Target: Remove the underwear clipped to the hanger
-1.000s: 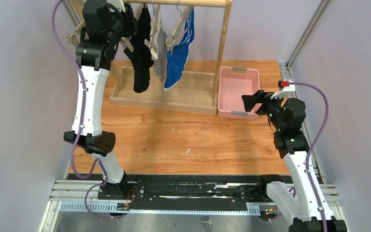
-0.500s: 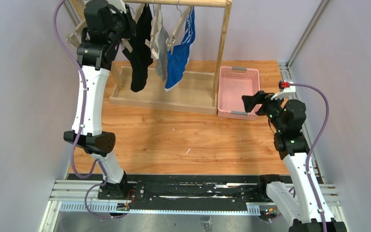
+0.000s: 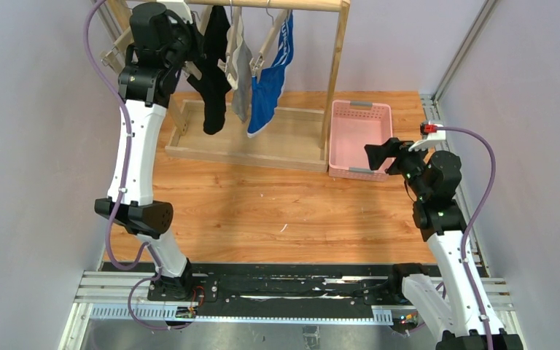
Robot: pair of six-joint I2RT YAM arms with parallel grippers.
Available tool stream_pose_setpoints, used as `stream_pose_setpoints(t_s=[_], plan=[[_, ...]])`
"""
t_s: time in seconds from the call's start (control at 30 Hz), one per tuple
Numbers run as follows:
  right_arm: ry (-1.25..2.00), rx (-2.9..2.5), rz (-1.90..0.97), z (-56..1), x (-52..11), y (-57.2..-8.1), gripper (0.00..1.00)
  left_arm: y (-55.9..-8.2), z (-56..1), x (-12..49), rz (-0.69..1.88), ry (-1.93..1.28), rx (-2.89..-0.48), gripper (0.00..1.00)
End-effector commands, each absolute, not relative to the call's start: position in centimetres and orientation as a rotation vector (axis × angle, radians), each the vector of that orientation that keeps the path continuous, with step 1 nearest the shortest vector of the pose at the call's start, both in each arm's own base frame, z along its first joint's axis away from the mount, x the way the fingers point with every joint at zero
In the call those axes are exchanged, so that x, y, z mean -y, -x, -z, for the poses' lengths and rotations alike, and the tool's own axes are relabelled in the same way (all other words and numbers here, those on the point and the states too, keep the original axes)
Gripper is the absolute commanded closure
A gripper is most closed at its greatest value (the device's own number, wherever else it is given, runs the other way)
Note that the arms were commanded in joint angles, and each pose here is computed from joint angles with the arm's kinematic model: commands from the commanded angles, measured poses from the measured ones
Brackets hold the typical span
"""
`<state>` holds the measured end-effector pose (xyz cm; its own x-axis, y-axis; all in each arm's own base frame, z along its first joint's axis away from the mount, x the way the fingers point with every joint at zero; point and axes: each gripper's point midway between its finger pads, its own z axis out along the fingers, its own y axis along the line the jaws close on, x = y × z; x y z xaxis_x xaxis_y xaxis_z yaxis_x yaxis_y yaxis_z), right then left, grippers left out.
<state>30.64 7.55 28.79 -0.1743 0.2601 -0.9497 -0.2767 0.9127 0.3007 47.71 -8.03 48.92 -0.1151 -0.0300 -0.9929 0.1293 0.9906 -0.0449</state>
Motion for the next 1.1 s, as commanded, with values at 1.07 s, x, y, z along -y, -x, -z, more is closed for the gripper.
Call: stream_pose_setpoints(t_s=[1.07], plan=[[0.105, -1.67, -0.417, -27.6, -7.7, -31.3, 0.25, -36.9, -45.6, 4.9, 0.076, -0.05, -1.695, 1.0]])
